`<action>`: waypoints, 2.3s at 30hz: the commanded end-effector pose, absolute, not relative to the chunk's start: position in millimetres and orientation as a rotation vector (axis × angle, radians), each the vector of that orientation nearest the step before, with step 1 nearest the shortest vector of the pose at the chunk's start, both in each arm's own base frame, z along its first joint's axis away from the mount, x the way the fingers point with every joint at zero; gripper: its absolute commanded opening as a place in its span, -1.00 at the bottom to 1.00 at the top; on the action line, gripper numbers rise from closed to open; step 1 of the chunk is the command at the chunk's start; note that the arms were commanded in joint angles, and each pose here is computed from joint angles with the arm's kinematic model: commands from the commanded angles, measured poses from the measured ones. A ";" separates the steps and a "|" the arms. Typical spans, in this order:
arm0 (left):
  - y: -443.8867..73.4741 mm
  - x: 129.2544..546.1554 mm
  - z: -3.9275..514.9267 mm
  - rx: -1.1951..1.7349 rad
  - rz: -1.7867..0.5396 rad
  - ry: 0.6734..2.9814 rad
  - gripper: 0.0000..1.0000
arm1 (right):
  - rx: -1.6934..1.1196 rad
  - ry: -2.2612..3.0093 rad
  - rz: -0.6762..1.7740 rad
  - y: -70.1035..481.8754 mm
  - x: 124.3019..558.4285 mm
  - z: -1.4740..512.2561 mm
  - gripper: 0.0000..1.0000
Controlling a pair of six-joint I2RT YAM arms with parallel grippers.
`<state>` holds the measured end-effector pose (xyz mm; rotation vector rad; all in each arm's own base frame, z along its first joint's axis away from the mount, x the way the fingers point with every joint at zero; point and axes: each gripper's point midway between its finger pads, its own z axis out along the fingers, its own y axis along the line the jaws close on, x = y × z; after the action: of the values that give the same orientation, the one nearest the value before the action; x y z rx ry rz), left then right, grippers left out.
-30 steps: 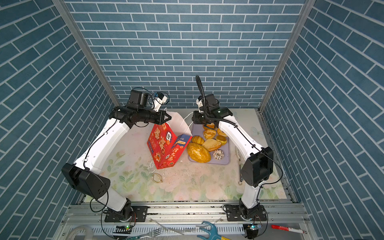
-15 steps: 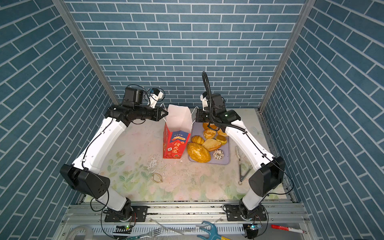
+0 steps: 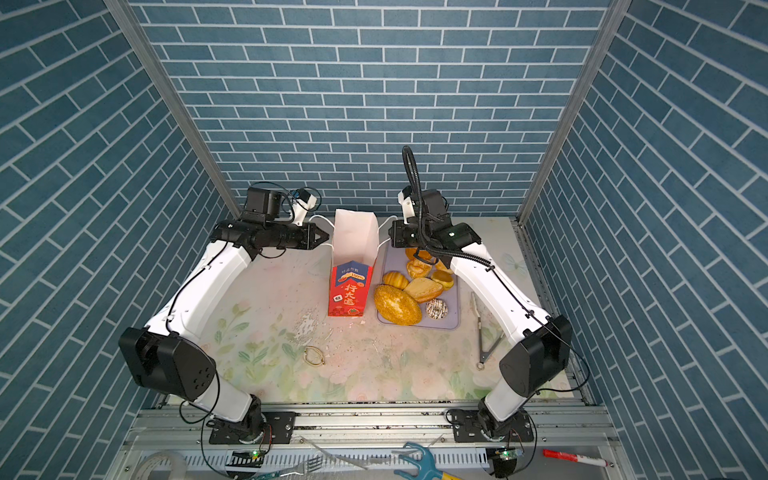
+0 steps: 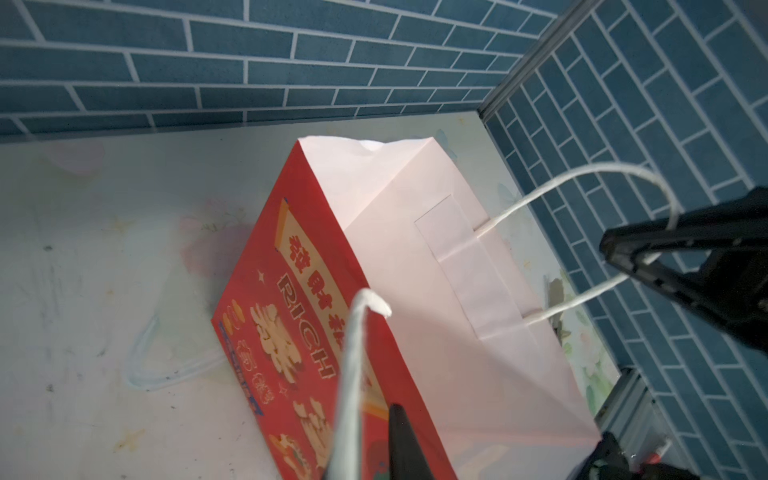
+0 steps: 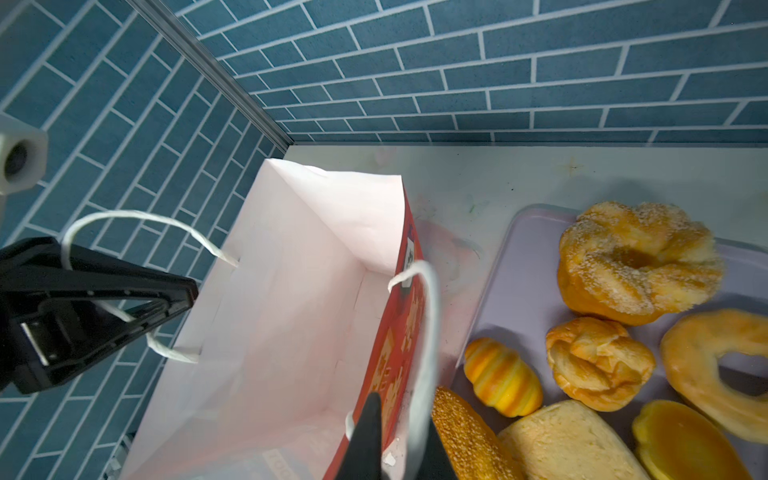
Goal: Place the fake bread into the paper bag
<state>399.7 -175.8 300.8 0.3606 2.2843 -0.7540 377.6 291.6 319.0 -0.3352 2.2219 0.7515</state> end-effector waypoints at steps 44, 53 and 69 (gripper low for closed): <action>-51.5 362.1 329.3 -0.274 -0.525 2.254 0.99 | 0.167 2.753 0.150 66.9 288.9 178.8 0.84; -49.2 359.8 333.9 -0.210 -0.474 2.270 0.99 | 0.313 2.887 0.072 42.3 266.0 124.4 0.75; -60.0 381.9 352.5 -0.121 -0.526 2.234 0.98 | 0.710 3.051 0.036 -1.7 218.7 75.4 0.88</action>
<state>376.7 -58.7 345.7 -0.1480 2.2500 -0.5166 233.6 -2.8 83.6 0.6128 2.9963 0.0275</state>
